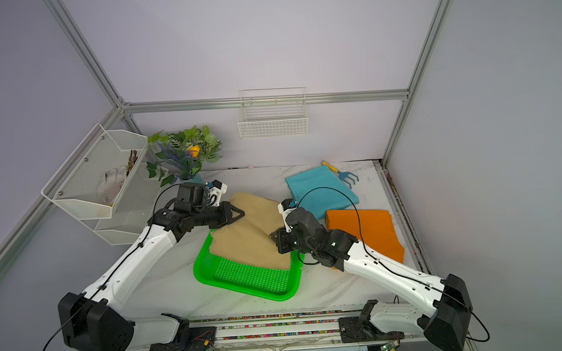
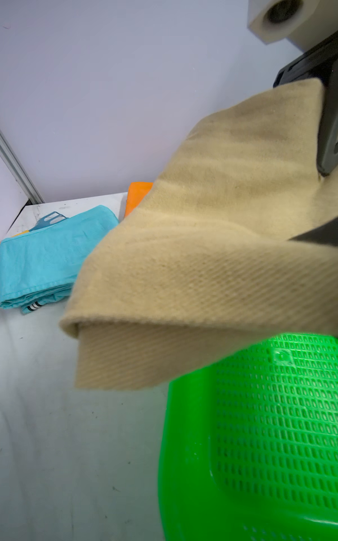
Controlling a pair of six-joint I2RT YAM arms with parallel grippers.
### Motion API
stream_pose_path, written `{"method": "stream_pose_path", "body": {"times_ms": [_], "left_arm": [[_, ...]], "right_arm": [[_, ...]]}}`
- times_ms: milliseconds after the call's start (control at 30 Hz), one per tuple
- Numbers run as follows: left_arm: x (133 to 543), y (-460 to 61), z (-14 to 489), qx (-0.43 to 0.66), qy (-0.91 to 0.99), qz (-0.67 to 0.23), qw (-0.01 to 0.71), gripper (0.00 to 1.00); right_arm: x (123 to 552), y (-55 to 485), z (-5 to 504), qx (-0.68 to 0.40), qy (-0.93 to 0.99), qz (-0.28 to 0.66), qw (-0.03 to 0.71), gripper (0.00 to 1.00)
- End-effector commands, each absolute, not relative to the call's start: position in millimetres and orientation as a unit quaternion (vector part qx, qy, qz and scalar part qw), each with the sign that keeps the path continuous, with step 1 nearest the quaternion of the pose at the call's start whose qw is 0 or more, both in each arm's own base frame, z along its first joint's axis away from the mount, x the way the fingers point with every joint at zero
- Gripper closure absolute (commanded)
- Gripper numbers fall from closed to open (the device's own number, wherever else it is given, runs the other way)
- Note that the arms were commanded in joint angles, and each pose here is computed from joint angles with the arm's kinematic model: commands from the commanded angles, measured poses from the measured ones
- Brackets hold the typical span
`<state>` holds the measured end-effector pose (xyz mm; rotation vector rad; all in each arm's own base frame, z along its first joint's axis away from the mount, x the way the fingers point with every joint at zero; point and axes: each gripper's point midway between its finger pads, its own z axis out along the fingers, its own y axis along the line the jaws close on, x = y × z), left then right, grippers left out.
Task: Put the folded long pants in the basket
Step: Place the long pant in the basket.
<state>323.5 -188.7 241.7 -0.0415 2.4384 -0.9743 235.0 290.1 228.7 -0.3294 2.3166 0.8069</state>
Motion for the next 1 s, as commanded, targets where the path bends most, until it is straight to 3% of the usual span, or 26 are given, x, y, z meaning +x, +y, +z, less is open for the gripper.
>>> {"method": "stream_pose_path", "body": {"times_ms": [0, 267, 533, 700, 967], "left_arm": [[326, -164, 248, -0.030, 0.896, -0.313, 0.314, 1.00], [301, -151, 178, -0.054, 0.925, -0.267, 0.263, 1.00], [330, -150, 156, -0.061, 0.931, -0.237, 0.270, 1.00], [351, -155, 149, -0.041, 0.933, -0.226, 0.277, 1.00], [360, -148, 89, -0.006, 0.960, -0.163, 0.226, 1.00]], "right_arm": [[198, 277, 179, -0.131, 0.922, 0.264, 0.250, 1.00], [176, 272, 128, -0.126, 0.946, 0.236, 0.184, 1.00], [185, 266, 74, -0.138, 0.969, 0.141, 0.146, 1.00], [187, 265, 59, -0.143, 0.971, 0.129, 0.144, 1.00], [183, 257, 36, -0.154, 0.973, 0.107, 0.132, 1.00]]}}
